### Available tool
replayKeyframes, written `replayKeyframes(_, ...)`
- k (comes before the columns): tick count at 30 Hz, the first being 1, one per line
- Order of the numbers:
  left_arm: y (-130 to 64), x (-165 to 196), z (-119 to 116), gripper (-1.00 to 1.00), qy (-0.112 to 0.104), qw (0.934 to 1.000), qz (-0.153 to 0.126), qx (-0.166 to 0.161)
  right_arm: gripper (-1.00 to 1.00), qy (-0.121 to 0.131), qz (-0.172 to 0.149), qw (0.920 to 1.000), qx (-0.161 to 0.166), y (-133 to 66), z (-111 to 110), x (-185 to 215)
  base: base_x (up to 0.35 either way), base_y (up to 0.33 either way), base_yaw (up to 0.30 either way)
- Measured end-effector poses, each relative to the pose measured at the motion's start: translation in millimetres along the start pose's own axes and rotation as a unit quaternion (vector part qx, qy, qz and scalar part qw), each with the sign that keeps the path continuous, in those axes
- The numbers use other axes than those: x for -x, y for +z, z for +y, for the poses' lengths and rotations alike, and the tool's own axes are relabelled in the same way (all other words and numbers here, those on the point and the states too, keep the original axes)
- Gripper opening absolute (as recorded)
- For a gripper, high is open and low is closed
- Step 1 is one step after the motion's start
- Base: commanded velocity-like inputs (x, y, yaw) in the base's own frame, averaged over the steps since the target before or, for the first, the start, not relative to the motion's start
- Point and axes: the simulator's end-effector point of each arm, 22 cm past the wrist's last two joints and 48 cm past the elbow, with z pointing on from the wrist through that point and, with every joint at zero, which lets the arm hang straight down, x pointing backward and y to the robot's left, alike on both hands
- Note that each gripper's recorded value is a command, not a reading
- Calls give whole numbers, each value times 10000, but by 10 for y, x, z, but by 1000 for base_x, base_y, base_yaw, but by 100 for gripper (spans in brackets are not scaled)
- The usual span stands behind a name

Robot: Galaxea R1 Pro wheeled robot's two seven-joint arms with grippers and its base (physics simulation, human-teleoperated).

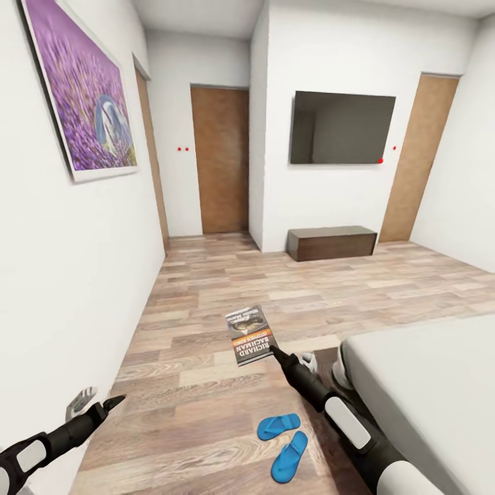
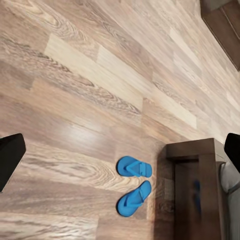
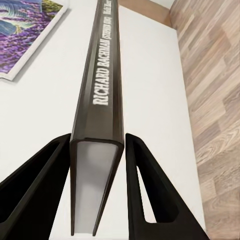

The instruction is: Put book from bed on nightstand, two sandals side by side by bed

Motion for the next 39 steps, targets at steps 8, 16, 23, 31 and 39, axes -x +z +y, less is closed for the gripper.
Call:
replayKeyframes(8, 54, -86, -68, 100, -32, 10000, 55, -56, -100, 6, -12, 10000, 0, -1, -1, 9, 0, 0, 265)
replayKeyframes(16, 244, -380, -334, 100, -142, 9993, 207, -269, -100, 11, -28, 10000, -2, -4, -3, 23, 0, 0, 265)
replayKeyframes(23, 422, -655, -652, 100, -358, 9975, 283, -537, -100, 7, -40, 10000, -3, -5, -4, 31, 0, 0, 258)
replayKeyframes(31, 477, -746, -757, 100, -421, 9967, 306, -617, -100, 13, -59, 10000, -4, -13, -8, 53, 0, 0, 80)
replayKeyframes(39, 501, -799, -776, 100, -412, 9968, 342, -594, -100, 22, -63, 10000, -5, -13, -8, 56, 0, 0, 11)
